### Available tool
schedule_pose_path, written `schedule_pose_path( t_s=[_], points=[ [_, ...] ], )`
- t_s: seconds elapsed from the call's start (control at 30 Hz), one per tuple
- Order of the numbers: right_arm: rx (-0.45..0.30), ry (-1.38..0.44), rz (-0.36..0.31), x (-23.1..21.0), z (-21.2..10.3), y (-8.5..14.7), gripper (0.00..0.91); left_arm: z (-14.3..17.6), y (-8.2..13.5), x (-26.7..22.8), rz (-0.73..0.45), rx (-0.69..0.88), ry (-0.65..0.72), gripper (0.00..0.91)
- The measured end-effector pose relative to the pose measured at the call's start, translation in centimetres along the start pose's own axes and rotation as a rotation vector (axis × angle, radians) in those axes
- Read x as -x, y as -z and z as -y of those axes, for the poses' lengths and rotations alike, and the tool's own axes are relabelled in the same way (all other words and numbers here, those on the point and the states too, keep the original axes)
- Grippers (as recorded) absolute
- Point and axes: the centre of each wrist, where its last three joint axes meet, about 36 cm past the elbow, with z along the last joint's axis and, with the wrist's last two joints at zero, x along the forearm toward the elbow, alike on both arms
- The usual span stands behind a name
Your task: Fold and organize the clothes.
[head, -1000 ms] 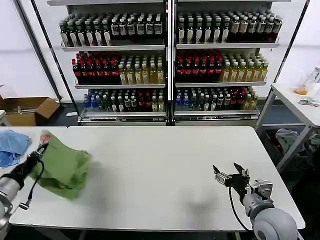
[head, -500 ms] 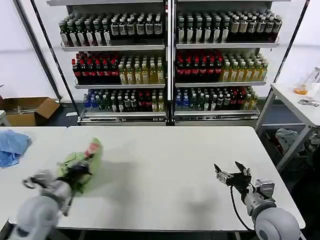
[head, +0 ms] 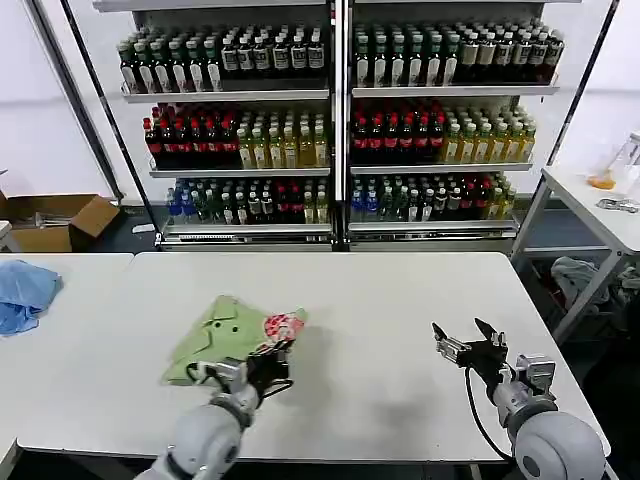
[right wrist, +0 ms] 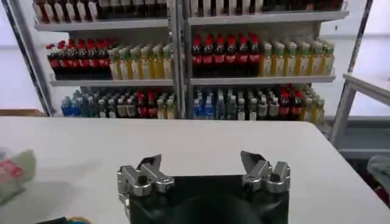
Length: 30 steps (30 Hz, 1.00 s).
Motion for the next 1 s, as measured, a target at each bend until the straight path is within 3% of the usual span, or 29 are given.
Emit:
schedule_pose_path(
  t_s=[0.23, 0.5, 0.7, 1.0],
  points=[
    [0.013, 0.016, 0.008, 0.6, -0.4, -0.2, 0.907, 3.8, 0.8, 2.3, 0.067, -0.018, -0.057, 0.907],
    [0.047, 0.06, 0.025, 2.1, -2.1, -0.8, 0.907, 4.5, 1.1, 1.6, 0.195, -0.065, -0.086, 0.907],
    [0.093, 0.115, 0.025, 3.9, -4.6, -1.6, 0.907, 2.9, 0.9, -0.8, 0.281, -0.081, -0.034, 0.907],
    [0.184, 0.2, -0.014, 8.6, -9.2, -3.1, 0.907, -2.5, -0.6, -3.9, 0.328, -0.091, 0.154, 0.907]
  ],
)
